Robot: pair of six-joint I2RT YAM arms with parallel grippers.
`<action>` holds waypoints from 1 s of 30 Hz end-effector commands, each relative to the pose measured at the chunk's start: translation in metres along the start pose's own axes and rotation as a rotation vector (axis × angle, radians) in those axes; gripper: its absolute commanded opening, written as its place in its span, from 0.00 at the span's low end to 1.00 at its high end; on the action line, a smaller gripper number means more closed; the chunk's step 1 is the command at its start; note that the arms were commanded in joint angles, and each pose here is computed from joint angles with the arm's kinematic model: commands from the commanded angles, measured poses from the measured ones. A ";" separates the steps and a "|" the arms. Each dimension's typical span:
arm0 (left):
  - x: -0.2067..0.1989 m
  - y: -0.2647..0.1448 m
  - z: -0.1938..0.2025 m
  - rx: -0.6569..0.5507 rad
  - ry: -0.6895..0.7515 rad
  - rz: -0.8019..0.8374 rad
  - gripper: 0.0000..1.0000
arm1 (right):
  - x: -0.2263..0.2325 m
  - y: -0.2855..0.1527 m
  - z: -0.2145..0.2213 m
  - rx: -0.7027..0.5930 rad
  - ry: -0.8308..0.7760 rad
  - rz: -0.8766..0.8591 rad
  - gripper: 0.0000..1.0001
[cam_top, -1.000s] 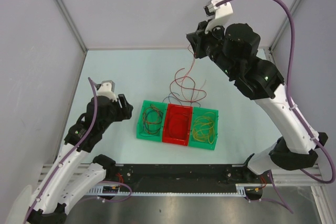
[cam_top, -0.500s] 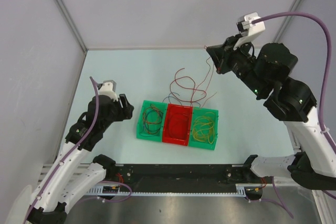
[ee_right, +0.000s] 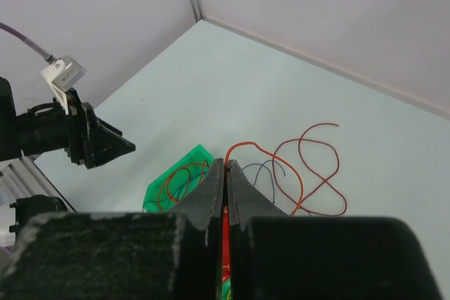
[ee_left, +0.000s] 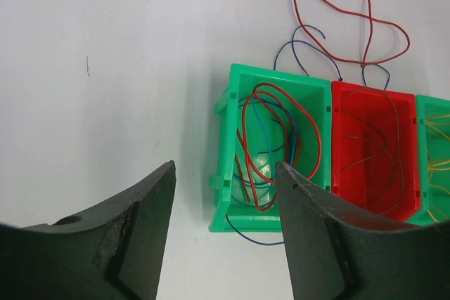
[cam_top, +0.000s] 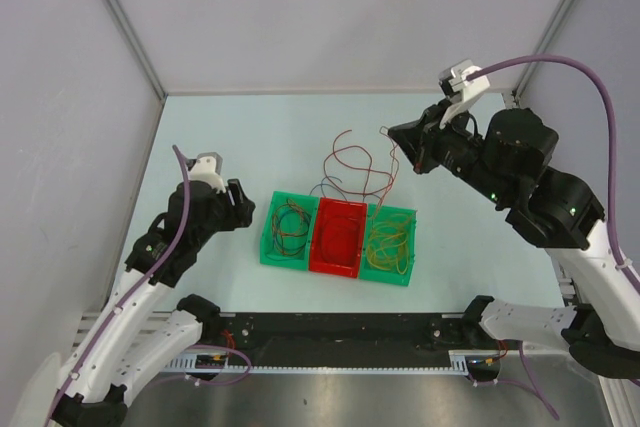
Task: Untangle the cables
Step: Place the cable in the bin.
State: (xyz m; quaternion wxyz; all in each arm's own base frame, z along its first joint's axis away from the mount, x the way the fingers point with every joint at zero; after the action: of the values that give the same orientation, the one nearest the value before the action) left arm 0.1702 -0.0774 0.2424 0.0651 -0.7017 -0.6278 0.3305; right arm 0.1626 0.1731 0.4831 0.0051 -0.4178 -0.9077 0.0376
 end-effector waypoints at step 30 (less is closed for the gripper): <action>-0.003 0.001 -0.004 -0.013 0.014 0.027 0.63 | -0.028 0.008 0.126 0.311 0.191 0.101 0.00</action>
State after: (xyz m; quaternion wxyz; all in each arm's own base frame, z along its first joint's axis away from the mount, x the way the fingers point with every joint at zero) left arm 0.1705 -0.0779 0.2417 0.0685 -0.7030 -0.6259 0.3307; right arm 0.1812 0.1445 0.3754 0.1149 -0.4634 -0.8696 0.1259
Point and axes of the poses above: each gripper's point midway between its finger pads, its own y axis out along the fingers, its own x axis along the line the jaws close on, z = x × y, the point moved 7 cm from there along -y, back along the fingers, and after that the axes turned 9 degrees about -y, right-handed, at the moved point
